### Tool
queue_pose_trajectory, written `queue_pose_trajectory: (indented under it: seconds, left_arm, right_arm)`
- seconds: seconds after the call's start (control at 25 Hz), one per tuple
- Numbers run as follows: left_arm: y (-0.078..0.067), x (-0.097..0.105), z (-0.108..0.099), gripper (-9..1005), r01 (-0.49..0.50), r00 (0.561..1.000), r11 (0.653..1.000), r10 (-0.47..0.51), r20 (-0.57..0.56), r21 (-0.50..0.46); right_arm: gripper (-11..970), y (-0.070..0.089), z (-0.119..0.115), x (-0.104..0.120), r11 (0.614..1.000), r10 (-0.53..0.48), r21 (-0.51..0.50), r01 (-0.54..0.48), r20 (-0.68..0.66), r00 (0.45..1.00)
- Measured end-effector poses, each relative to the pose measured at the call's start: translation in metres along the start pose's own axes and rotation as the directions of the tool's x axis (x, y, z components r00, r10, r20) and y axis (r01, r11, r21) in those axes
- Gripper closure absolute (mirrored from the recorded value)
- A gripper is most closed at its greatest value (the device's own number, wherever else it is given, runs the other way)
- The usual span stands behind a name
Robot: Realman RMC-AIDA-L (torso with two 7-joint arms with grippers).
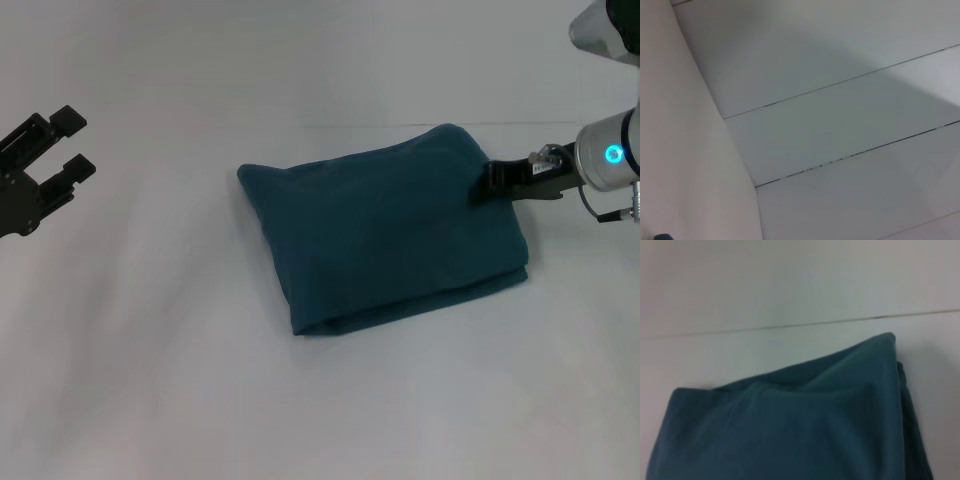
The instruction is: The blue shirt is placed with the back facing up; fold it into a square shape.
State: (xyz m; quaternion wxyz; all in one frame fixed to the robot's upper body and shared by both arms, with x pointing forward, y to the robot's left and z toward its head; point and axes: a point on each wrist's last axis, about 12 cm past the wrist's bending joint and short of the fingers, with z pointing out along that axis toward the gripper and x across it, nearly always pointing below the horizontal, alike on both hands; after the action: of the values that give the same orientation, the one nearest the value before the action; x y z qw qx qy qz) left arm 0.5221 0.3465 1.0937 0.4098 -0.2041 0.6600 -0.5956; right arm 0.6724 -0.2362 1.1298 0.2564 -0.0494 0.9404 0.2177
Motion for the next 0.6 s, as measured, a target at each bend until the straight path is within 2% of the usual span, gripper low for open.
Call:
queue_pose_trajectory:
  seconds: [0.28, 0.48, 0.6]
  left_arm:
    - [0.000, 0.001, 0.000, 198, 0.002, 1.000, 1.000, -0.002, -0.004, 0.001]
    - [0.000, 0.001, 0.000, 198, 0.001, 1.000, 1.000, -0.001, -0.008, 0.002]
    - [0.000, 0.001, 0.001, 198, 0.001, 1.000, 1.000, -0.001, -0.010, 0.005]
  right_arm:
    - [761, -0.002, 0.003, 0.005, 0.999, -0.028, 0.024, 0.029, -0.011, 1.000]
    - [755, -0.015, -0.003, 0.006, 0.999, -0.011, 0.047, 0.010, 0.006, 1.000]
    - [604, -0.026, -0.009, 0.008, 0.998, 0.004, 0.063, -0.005, 0.013, 1.000]
